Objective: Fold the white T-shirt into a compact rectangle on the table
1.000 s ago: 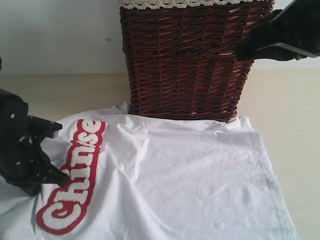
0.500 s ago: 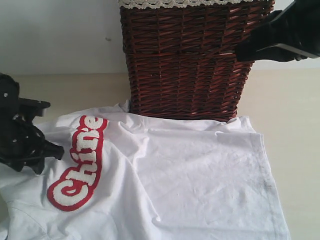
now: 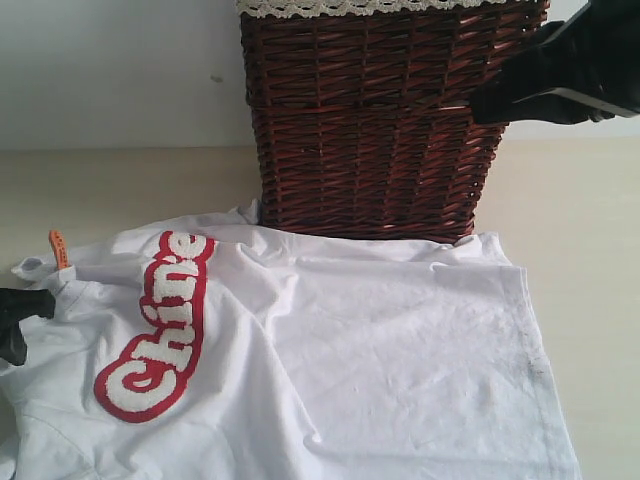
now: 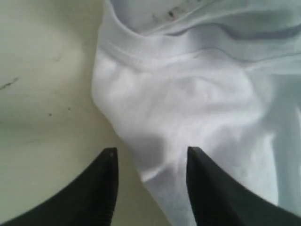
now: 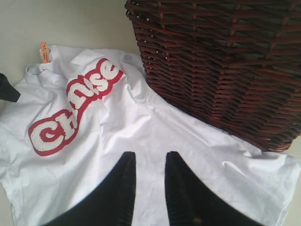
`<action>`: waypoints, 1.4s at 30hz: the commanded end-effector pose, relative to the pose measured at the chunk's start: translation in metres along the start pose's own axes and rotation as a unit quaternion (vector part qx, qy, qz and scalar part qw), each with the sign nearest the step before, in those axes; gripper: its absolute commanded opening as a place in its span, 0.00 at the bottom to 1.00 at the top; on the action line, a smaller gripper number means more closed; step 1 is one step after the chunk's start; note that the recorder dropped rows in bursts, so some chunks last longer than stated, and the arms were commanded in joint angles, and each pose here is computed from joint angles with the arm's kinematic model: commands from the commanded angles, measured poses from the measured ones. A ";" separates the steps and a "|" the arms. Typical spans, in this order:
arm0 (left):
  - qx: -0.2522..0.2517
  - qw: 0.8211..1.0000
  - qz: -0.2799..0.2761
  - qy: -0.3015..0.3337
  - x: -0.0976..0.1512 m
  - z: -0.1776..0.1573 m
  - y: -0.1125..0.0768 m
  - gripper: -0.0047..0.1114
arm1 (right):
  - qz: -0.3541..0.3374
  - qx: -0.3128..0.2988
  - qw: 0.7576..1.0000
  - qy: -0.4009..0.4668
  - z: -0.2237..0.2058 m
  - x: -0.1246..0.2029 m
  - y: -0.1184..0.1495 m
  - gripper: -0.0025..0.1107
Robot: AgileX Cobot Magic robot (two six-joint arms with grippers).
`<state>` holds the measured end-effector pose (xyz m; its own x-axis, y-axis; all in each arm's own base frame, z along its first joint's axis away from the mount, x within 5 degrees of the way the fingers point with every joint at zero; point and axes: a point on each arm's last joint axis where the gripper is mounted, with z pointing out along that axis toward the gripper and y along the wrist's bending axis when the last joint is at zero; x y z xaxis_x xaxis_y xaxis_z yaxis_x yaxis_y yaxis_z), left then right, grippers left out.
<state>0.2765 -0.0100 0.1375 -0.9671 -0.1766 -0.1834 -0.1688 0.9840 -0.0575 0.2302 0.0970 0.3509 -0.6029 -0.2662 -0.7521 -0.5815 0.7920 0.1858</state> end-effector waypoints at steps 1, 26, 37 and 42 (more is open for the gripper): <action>0.003 1.000 -0.007 0.026 0.003 0.020 0.002 0.44 | 0.000 -0.003 1.000 -0.002 0.000 -0.001 0.001 0.23; 0.022 0.996 0.075 0.034 -0.006 -0.053 -0.037 0.04 | 0.004 -0.007 1.000 -0.003 0.000 -0.001 0.002 0.23; -0.043 0.975 0.216 0.018 0.005 -0.032 -0.091 0.63 | 0.003 -0.012 1.000 0.007 0.000 0.001 0.003 0.23; -0.101 0.966 0.237 -0.021 0.003 -0.066 -0.073 0.64 | 0.003 -0.013 1.000 0.009 0.000 0.001 0.003 0.23</action>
<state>0.2741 -0.0782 0.1883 -0.9523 0.2959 -0.0748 0.2639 0.9214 0.2851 0.2281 0.0980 0.3501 -0.6172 -0.2696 -0.7391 -0.5877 0.7826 0.2053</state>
